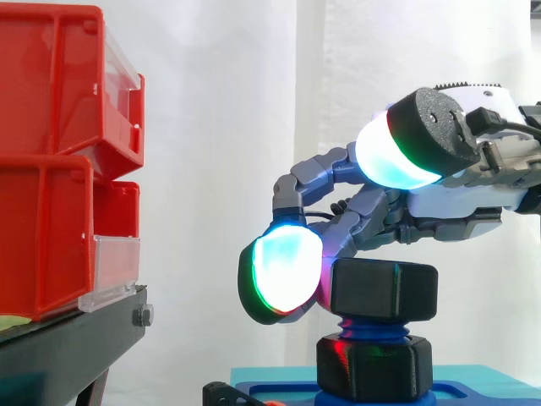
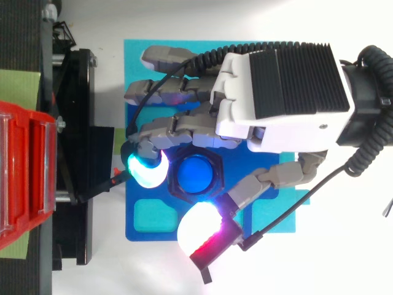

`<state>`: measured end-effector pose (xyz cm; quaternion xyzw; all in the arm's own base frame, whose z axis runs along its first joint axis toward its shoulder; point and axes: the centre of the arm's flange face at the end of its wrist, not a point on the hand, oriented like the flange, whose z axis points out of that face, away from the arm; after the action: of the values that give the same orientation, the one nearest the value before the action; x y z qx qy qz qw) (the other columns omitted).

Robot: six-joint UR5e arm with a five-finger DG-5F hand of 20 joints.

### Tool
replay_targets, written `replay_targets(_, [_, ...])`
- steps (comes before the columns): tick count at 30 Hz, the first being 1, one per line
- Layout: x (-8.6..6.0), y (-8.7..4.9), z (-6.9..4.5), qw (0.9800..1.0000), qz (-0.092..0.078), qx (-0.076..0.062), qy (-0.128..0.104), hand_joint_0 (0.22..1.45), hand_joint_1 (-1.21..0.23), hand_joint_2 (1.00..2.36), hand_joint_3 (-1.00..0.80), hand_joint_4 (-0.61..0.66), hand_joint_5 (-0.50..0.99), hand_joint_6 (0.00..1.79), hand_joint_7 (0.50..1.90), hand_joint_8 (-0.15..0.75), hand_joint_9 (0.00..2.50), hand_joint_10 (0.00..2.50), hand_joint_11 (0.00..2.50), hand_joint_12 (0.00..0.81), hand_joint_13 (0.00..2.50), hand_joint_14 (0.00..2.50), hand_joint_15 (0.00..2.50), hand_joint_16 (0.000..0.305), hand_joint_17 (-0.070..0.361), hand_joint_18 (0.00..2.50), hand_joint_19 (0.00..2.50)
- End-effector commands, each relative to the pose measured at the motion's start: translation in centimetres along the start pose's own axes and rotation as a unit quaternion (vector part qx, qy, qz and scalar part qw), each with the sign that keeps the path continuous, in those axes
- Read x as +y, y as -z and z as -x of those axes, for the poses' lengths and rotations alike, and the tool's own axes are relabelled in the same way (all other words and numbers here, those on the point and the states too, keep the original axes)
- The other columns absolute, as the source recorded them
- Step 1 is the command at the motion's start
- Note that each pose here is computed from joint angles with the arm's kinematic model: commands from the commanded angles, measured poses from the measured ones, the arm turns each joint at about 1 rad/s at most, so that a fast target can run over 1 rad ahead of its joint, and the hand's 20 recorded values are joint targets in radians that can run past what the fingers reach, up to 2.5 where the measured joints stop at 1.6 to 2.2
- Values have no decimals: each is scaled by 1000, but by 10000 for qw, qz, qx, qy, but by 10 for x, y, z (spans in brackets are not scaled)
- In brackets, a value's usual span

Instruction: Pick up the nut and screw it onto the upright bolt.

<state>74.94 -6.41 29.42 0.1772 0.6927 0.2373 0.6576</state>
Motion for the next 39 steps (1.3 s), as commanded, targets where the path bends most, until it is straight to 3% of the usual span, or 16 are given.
replay_targets(1, [0, 1, 2, 10000, 0, -7, 7, 455, -395, 1000, -500, 226, -17, 504, 1111, 275, 840, 0, 0, 227, 315, 0, 0, 20, 44, 0, 0])
replay_targets(8, [-3, 2, 5, 10000, 23, 0, 37, 462, -398, 1000, -500, 184, 3, 504, 1147, 268, 917, 0, 0, 222, 345, 0, 0, 19, 43, 9, 0])
replay_targets(21, [2, 14, 33, 9997, 5, -58, 221, 478, -424, 1000, -500, 126, 41, 503, 1250, 251, 1110, 0, 0, 200, 447, 0, 0, 15, 34, 106, 0])
replay_targets(29, [1, 21, 34, 9994, -117, 119, 307, 485, -436, 1000, -500, 114, 56, 503, 1269, 241, 1201, 1, 0, 188, 491, 0, 0, 13, 29, 142, 0])
replay_targets(33, [3, 23, 36, 9993, -135, 135, 337, 486, -441, 1000, -500, 104, 61, 503, 1276, 226, 1252, 1, 0, 184, 518, 0, 0, 12, 27, 158, 0])
replay_targets(39, [1, 27, 33, 9982, -242, 313, 446, 489, -447, 1000, -500, 99, 65, 503, 1276, 215, 1293, 0, 5, 179, 540, 0, 0, 11, 24, 180, 0])
